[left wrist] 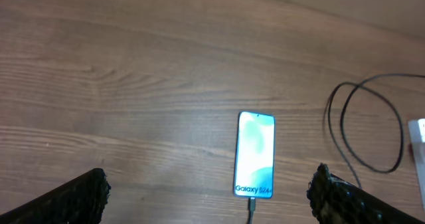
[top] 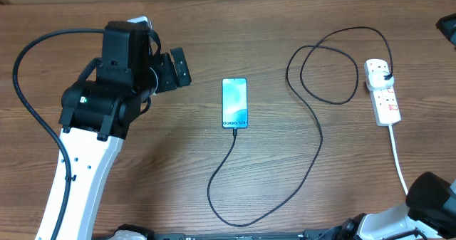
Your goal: Plug charger to phone and switch on socket
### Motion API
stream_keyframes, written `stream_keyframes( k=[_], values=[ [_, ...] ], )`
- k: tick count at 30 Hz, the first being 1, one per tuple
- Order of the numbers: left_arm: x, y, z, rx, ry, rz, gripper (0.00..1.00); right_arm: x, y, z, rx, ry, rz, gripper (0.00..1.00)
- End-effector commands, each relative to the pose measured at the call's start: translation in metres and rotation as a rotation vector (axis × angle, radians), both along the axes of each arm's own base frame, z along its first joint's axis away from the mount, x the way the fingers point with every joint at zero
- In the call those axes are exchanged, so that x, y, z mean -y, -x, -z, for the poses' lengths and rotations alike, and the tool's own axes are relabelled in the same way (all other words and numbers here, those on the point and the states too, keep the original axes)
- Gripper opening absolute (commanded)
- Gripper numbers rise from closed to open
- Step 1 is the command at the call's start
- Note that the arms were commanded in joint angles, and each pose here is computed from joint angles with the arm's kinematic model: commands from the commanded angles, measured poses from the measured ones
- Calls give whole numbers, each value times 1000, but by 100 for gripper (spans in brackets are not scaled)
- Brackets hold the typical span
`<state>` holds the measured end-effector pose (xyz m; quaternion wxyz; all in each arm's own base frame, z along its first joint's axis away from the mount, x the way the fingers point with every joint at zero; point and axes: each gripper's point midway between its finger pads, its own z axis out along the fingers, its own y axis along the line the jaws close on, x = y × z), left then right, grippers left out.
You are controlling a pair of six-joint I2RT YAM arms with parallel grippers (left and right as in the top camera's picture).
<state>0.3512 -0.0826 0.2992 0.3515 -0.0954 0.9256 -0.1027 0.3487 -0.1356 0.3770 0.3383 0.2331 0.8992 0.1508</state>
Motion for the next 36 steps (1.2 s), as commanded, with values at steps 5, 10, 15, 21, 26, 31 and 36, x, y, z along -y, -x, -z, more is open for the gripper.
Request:
stream_keyframes(
  k=[5,10,15,21,26,31,36],
  values=[
    [-3,-6,13,61,-20,-8,100,-1,1,-3,10,9,-4,100],
    [-4,10,8,255,46,5,99,-1,1,-3,10,9,-4,100],
    [-12,37,10,462,69,18,100,-1,1,-3,10,9,-4,100],
    [-28,66,27,662,87,-27,100,-1,1,-3,10,9,-4,100],
    [-38,86,33,851,131,-52,100,-1,1,-3,10,9,-4,100],
    [-52,109,31,1053,167,-91,100,-1,1,-3,10,9,-4,100],
    [-60,119,41,1107,165,-119,100,-1,1,-3,10,9,-4,100]
  ],
)
